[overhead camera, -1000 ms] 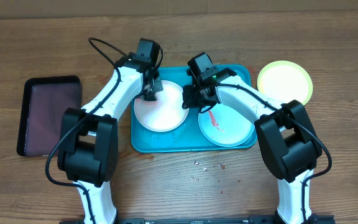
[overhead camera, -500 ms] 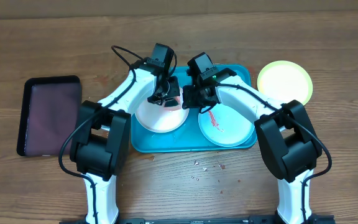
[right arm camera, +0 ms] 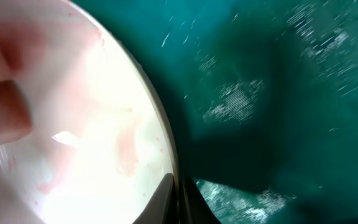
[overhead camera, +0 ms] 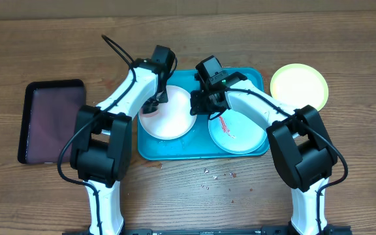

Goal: Clean dirty plates on tray and stack at the side
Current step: 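Scrub the left white plate with the sponge in the left gripper, then lift the white plate with the right gripper and stack it on the yellow plate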

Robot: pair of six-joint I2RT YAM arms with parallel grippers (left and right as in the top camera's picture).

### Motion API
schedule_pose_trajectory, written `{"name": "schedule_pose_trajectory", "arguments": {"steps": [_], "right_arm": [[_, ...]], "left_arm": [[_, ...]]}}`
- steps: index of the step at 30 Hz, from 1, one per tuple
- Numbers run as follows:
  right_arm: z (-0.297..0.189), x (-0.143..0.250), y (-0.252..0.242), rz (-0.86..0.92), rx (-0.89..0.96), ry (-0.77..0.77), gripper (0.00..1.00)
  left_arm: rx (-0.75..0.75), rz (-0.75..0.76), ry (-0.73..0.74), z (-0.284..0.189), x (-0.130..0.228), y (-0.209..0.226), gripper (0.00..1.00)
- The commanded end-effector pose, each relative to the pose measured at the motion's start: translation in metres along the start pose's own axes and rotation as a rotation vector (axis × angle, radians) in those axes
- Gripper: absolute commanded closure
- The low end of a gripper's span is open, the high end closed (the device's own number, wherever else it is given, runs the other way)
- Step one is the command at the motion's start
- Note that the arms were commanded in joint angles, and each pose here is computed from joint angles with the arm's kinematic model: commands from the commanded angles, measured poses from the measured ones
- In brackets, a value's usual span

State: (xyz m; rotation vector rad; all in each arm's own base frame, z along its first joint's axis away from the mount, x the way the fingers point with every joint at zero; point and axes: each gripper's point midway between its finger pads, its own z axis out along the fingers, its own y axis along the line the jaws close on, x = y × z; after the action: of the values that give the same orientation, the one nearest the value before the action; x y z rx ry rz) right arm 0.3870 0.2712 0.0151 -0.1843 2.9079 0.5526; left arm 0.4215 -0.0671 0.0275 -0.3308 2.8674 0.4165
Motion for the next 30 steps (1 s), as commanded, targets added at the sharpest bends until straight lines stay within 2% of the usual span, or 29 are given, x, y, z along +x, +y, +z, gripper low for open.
{"name": "schedule_pose_trajectory", "arguments": {"steps": [1,4,7,13,17,19,24,30], "right_arm": [[-0.008,-0.003,-0.004,-0.002,0.024,-0.009,0.96],[-0.023,-0.013,0.005,-0.047,0.013,-0.038,0.96],[-0.054,-0.033,0.011,-0.105,0.06,-0.122,0.96],[-0.132,-0.062,0.02,-0.27,0.282,-0.337,0.96],[-0.211,-0.073,0.04,-0.453,0.624,-0.585,0.96],[-0.231,-0.071,0.05,-0.551,0.776,-0.634,0.96],[-0.259,-0.06,0.076,-0.772,1.055,-0.649,0.96],[-0.281,-0.051,0.106,-0.92,1.227,-0.661,0.96]], "left_arm": [[-0.123,-0.13,-0.115,-0.029,-0.046,0.05,0.96],[-0.091,-0.256,-0.147,-0.065,-0.058,0.069,0.96],[0.055,-0.347,-0.166,-0.107,-0.061,0.081,0.96],[0.193,-0.473,-0.127,-0.145,-0.05,0.13,0.96],[0.086,-0.554,0.033,-0.125,-0.014,0.189,0.96],[0.06,-0.562,0.074,-0.114,-0.004,0.204,0.96],[0.019,-0.615,0.144,-0.09,0.015,0.233,0.96],[0.047,-0.696,0.193,-0.074,0.027,0.25,0.96]]}}
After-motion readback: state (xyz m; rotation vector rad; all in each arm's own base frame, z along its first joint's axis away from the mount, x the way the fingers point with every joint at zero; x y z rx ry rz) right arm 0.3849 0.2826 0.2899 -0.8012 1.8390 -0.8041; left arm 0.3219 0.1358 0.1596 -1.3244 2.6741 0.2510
